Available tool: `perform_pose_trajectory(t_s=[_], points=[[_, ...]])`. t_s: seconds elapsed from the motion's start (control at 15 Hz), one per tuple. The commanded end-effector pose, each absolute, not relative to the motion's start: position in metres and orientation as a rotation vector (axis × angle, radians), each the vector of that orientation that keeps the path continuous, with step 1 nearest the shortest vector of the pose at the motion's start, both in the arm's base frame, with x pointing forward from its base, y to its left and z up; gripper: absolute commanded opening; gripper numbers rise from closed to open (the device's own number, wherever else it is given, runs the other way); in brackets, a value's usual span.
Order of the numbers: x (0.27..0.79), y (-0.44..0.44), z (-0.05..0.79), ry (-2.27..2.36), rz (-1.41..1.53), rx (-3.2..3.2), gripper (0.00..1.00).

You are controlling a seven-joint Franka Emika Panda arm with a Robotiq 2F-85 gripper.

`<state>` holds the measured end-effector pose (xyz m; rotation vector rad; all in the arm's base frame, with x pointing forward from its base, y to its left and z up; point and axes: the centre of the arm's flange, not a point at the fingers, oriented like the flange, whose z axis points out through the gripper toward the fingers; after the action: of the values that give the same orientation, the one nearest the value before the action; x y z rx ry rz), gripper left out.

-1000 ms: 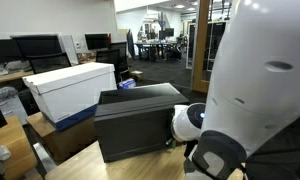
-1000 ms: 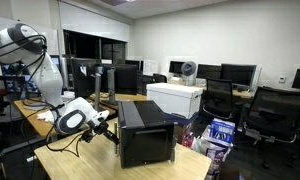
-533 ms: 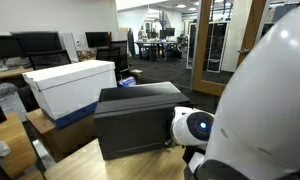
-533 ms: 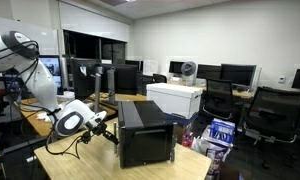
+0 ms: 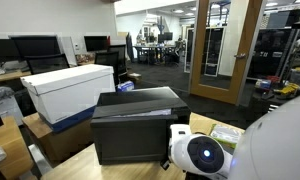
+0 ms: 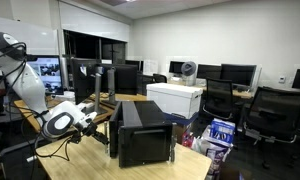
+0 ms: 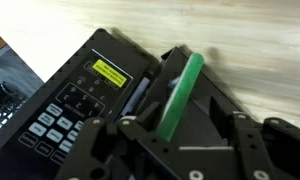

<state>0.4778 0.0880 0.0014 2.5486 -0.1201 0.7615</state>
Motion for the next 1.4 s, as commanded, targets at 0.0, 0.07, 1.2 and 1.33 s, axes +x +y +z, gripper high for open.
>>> perform_pose_trajectory(t_s=[0.0,0.07,1.2,1.33], points=[[0.499,0.093,0.033,-0.111,0.688,2.580,0.84],[0.509,0.084,0.049,-0.137,0.640,2.586,0.95],[0.542,0.085,0.114,-0.001,0.128,2.655,1.00],[0.543,0.086,0.120,0.019,0.083,2.655,1.00]])
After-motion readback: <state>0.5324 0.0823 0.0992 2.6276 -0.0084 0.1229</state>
